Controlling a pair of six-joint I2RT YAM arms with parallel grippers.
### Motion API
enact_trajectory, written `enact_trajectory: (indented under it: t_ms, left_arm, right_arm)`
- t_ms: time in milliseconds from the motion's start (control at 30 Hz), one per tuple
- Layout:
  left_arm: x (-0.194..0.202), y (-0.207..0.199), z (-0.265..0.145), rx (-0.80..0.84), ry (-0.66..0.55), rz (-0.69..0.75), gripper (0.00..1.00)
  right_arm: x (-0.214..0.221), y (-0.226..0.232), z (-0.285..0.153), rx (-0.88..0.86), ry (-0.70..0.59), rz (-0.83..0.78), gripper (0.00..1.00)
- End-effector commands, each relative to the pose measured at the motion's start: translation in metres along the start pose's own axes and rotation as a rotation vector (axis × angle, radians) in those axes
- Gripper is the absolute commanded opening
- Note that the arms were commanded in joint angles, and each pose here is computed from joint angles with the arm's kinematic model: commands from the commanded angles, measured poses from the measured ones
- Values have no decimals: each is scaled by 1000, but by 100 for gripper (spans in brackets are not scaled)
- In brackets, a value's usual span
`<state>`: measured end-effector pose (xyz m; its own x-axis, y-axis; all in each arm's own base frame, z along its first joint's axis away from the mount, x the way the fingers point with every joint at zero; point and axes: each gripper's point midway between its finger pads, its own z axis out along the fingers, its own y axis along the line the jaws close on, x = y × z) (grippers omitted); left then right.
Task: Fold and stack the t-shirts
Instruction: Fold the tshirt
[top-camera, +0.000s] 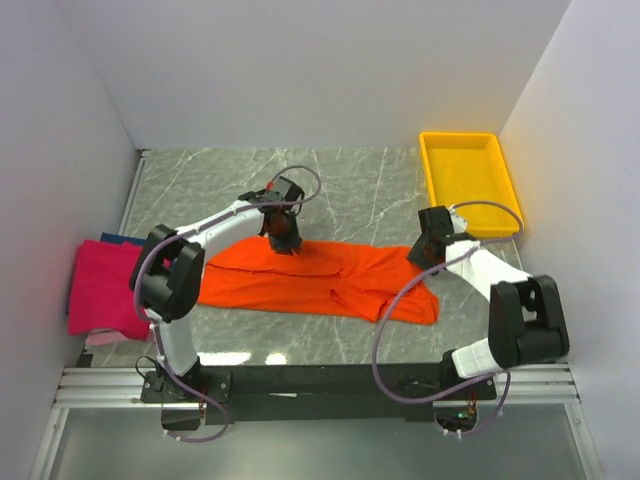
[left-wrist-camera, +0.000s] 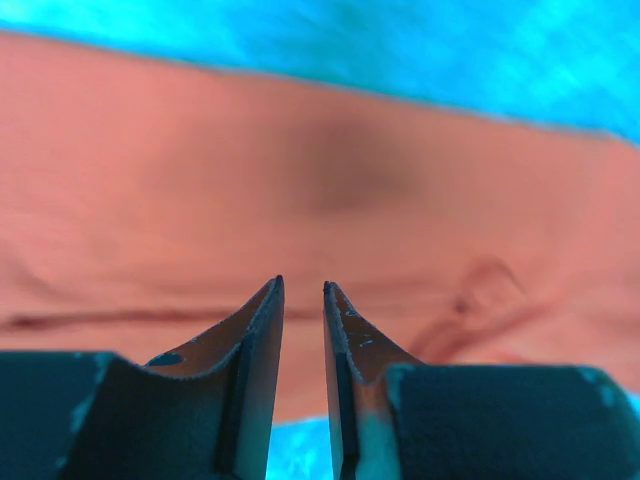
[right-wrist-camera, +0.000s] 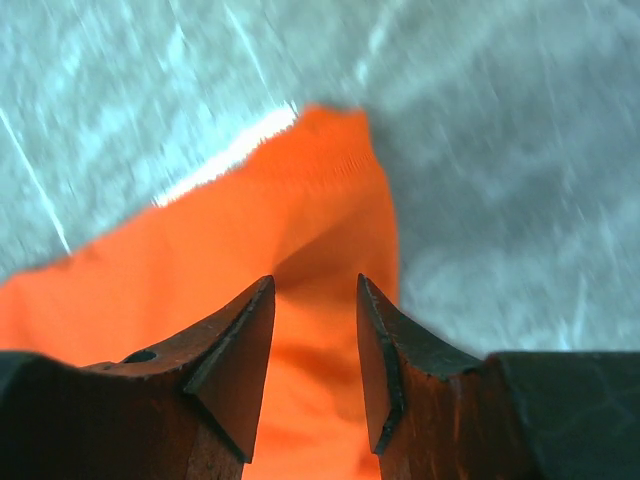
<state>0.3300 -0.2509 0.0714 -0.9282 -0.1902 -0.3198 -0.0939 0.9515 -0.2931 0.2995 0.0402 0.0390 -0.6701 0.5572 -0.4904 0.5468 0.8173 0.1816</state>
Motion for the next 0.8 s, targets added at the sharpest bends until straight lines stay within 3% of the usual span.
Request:
enact_trajectory:
  t_ms: [0,200,533,767]
  left_arm:
    - [-18,21,10,-73,-13,-64,28]
    - [-11,67,46,-154,71,-162,28]
    - [-2,125,50,-186,105,-325,28]
    - [8,133,36,-146,92,-409,29]
  right_arm:
    - [-30,18,8,-43,-31,2,45]
    - [-37,23,32,-3,15,-16,45]
    - [-59,32,49,52,25,-62,43]
    - [-106,83,48,-35,2,-114,44]
